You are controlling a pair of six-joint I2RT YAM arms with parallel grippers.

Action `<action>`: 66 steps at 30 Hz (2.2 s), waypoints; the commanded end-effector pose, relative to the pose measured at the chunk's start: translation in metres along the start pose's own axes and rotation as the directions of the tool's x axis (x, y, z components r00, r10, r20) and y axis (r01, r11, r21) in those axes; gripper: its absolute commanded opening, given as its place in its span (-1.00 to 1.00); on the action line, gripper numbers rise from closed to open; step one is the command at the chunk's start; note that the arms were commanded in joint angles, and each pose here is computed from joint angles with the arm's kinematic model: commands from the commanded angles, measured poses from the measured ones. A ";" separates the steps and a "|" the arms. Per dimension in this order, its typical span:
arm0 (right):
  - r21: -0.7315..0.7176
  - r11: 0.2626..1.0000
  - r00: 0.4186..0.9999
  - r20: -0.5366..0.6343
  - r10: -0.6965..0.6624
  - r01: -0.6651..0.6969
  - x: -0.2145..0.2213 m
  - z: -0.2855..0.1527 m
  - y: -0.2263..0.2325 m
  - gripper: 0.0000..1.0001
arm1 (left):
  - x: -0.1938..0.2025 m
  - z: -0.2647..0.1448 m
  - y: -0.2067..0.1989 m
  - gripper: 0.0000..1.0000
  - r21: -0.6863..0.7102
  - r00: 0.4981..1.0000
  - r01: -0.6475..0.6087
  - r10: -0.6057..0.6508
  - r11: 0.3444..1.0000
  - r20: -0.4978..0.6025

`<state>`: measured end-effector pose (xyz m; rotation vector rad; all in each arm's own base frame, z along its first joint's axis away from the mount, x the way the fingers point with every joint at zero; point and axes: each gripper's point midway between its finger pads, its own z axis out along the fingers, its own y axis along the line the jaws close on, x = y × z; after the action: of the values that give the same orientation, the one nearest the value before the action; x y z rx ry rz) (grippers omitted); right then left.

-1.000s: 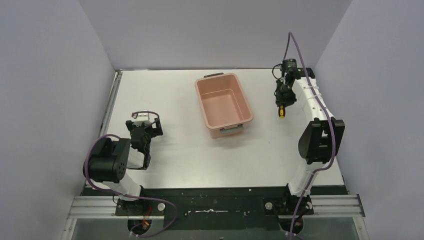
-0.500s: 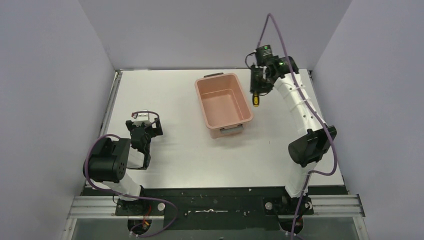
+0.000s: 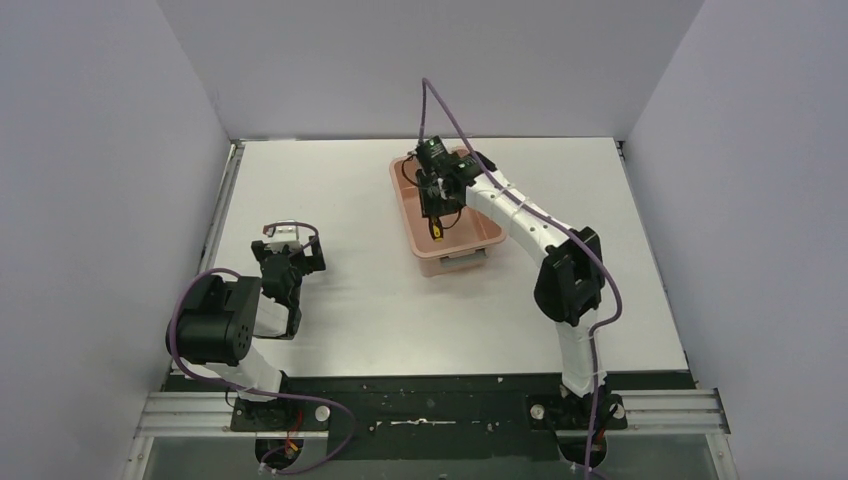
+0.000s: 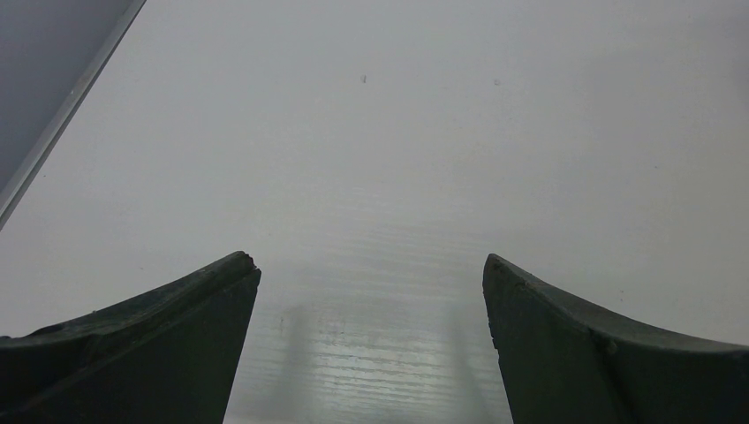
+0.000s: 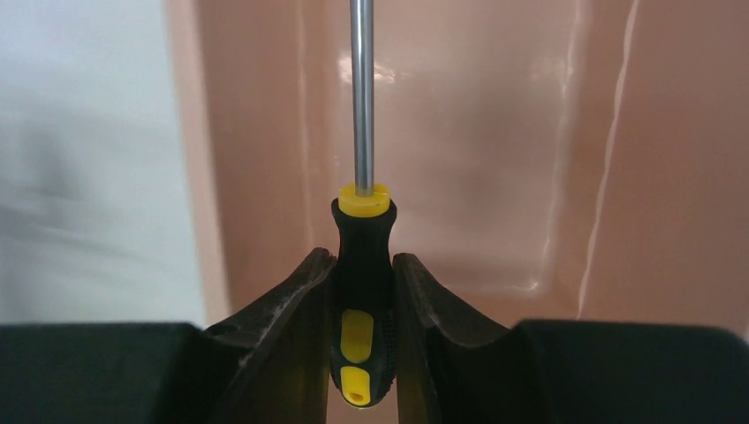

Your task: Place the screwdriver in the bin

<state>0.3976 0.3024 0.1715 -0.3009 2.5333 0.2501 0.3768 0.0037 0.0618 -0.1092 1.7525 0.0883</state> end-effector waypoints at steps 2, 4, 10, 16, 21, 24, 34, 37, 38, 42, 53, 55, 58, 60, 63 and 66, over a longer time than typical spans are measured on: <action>0.113 0.994 1.000 0.018 -0.002 0.000 0.013 0.048 -0.026 -1.00 | -0.012 0.002 -0.002 0.95 0.012 0.999 -0.002 0.001 1.000 0.038; 0.151 0.988 0.999 -0.031 -0.019 0.023 0.032 0.067 -0.035 -1.00 | -0.012 0.002 -0.002 0.95 0.012 0.999 -0.001 0.000 1.000 0.039; 0.212 0.977 0.997 -0.078 -0.013 0.029 0.062 0.098 -0.052 -0.87 | -0.012 0.002 -0.002 0.95 0.012 0.999 -0.002 0.001 1.000 0.038; 0.223 0.975 0.996 -0.092 -0.003 0.024 0.068 0.100 -0.056 -0.08 | -0.011 0.002 -0.002 0.95 0.012 0.999 -0.002 0.001 1.000 0.037; 0.205 0.979 1.000 -0.018 -0.014 0.018 0.040 0.070 -0.048 0.14 | -0.012 0.002 -0.002 0.95 0.012 0.999 -0.002 0.001 1.000 0.039; 0.171 0.985 0.998 0.064 -0.023 0.011 0.012 0.039 -0.039 0.27 | -0.012 0.002 -0.002 0.95 0.012 0.999 -0.001 0.001 1.000 0.039; 0.056 0.997 0.926 0.371 -0.063 0.046 -0.057 -0.090 -0.028 1.00 | -0.012 0.002 -0.001 0.95 0.011 0.999 -0.001 0.001 1.000 0.038; 0.098 0.995 0.862 0.502 -0.072 0.025 -0.065 -0.136 -0.052 1.00 | -0.012 0.002 -0.002 0.95 0.012 0.999 -0.001 0.001 1.000 0.039; 0.120 0.993 0.840 0.538 -0.075 0.011 -0.064 -0.148 -0.065 1.00 | -0.012 0.001 -0.002 0.95 0.012 0.999 -0.001 0.001 1.000 0.039; 0.169 0.983 0.805 0.592 -0.038 -0.078 -0.028 -0.157 -0.129 1.00 | -0.012 0.001 -0.002 0.95 0.013 0.999 -0.001 0.001 1.000 0.038; 0.299 0.905 0.703 0.711 0.000 -0.303 0.105 -0.133 -0.226 1.00 | -0.012 0.002 -0.002 0.95 0.012 0.999 -0.002 0.001 1.000 0.038; 0.286 0.902 0.688 0.725 0.016 -0.323 0.119 -0.127 -0.229 1.00 | -0.012 0.002 -0.002 0.95 0.012 0.999 -0.002 0.001 1.000 0.039; 0.272 0.905 0.673 0.739 0.021 -0.327 0.131 -0.122 -0.231 1.00 | -0.012 0.002 -0.002 0.95 0.012 0.999 -0.002 0.001 1.000 0.039; 0.266 0.905 0.669 0.743 0.027 -0.332 0.135 -0.120 -0.231 1.00 | -0.012 0.002 -0.001 0.95 0.011 0.999 -0.001 0.001 1.000 0.039; 0.264 0.907 0.665 0.747 0.023 -0.328 0.133 -0.121 -0.231 1.00 | -0.012 0.001 -0.001 0.95 0.011 0.999 -0.001 0.000 1.000 0.038; 0.275 0.904 0.679 0.734 0.022 -0.327 0.134 -0.118 -0.231 1.00 | -0.011 0.002 -0.001 0.95 0.010 0.999 -0.004 0.003 1.000 0.036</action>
<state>0.2796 0.0337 0.1447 0.1239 1.8401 -0.0867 0.3768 0.0037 0.0617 -0.1092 1.7528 0.0884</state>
